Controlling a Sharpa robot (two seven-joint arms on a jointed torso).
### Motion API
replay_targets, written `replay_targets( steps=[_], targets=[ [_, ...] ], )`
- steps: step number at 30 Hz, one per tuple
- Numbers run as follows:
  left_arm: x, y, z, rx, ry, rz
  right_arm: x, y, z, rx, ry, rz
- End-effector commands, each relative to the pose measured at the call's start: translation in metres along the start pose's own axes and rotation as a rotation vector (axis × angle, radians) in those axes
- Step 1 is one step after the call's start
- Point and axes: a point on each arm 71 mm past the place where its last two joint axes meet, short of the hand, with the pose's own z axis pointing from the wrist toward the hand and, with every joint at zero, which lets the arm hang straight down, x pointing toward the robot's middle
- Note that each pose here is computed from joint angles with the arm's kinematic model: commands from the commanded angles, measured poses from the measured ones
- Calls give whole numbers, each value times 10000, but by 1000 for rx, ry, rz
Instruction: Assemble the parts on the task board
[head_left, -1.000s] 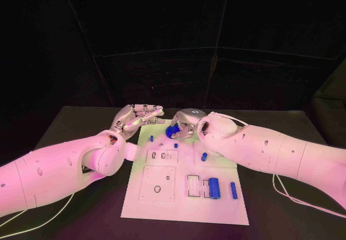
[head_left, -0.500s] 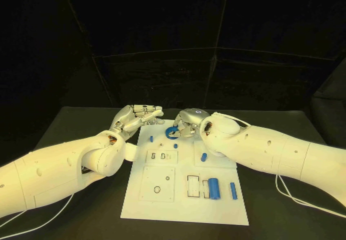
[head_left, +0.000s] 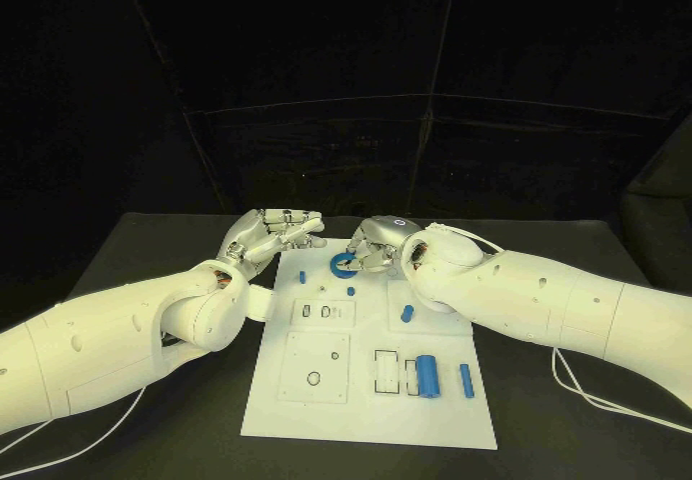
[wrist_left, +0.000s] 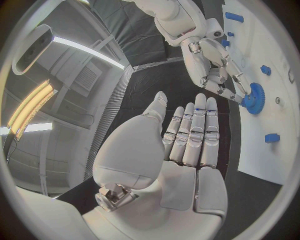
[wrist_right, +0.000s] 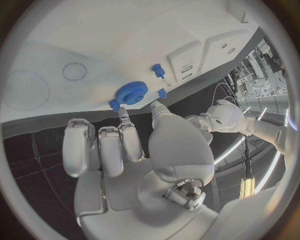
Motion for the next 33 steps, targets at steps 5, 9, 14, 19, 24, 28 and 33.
replay_targets(
  steps=[5,9,14,19,24,28,33],
  targets=[
    [-17,-14,2,6,9,-1,-248,-207,-282,-71,-251,134],
    [-33,-15,-5,6,7,1,-302,-508,-545,-61,-211,244],
    [-48,-14,-7,5,5,2,-371,-905,-889,-25,-166,350],
    [-48,-6,5,4,7,1,-446,-1178,-1116,8,-183,364],
    [-24,8,27,3,15,-4,-485,-1420,-1270,56,-185,358],
    [-20,20,38,2,17,-5,-488,-1552,-1315,87,-175,346],
    [-20,41,44,-1,16,-5,-444,-1672,-1325,116,-162,333]
  ],
)
